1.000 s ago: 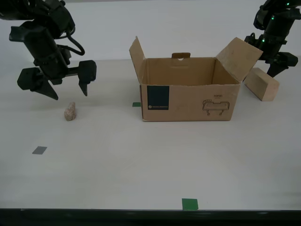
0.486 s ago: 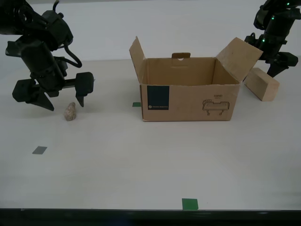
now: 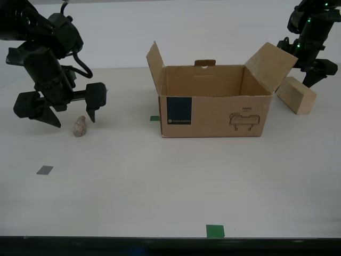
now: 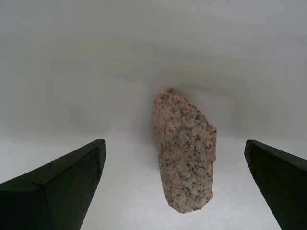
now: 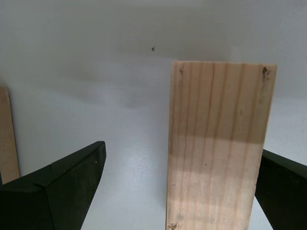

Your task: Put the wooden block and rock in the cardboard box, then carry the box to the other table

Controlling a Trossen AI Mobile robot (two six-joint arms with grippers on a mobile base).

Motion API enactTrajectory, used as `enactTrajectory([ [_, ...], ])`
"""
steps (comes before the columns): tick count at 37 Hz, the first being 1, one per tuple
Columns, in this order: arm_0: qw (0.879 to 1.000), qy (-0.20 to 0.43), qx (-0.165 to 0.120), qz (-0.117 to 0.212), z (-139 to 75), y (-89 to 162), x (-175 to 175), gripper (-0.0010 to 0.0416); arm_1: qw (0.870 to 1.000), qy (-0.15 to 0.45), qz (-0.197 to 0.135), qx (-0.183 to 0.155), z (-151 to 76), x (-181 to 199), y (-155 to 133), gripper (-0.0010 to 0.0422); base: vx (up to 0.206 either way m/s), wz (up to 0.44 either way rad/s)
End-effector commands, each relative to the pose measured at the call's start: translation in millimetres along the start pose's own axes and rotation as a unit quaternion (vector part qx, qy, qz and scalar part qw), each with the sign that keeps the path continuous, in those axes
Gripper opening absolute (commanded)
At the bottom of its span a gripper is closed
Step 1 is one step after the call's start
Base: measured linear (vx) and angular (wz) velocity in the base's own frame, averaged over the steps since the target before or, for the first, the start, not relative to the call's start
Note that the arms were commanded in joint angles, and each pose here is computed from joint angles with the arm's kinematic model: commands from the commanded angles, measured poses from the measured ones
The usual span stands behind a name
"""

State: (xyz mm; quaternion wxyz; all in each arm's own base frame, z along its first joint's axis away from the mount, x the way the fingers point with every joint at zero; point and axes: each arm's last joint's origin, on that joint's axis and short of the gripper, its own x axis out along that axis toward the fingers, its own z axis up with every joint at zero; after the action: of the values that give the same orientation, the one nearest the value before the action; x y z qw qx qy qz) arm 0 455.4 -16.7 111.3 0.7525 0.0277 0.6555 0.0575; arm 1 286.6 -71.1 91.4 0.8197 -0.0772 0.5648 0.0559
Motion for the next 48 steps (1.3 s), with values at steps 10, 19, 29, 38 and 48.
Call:
enactTrajectory([
  [10, 1.0, 0.002, 0.0, -0.002, 0, 0, 0, 0.0387, 1.0, 0.002, 0.001, 0.001, -4, 1, -2, 0.0396, 0.0, 0.0],
  [19, 1.0, 0.003, 0.001, -0.001, -1, 0, 0, 0.0387, 0.998, 0.057, -0.004, 0.004, -16, 24, -1, 0.0396, 0.0, 0.0],
  [29, 1.0, 0.005, 0.001, -0.001, -1, 0, 0, 0.0387, 0.998, 0.058, -0.005, 0.008, -17, 33, -2, 0.0396, 0.0, 0.0],
  [38, 1.0, 0.004, 0.001, -0.001, -1, 0, 0, 0.0387, 0.999, 0.031, -0.018, 0.006, -4, 22, -7, 0.0396, 0.0, 0.0],
  [48, 1.0, 0.004, 0.001, -0.001, -1, 0, 0, 0.0387, 0.999, 0.038, -0.032, 0.005, 1, 20, -10, 0.0396, 0.0, 0.0],
])
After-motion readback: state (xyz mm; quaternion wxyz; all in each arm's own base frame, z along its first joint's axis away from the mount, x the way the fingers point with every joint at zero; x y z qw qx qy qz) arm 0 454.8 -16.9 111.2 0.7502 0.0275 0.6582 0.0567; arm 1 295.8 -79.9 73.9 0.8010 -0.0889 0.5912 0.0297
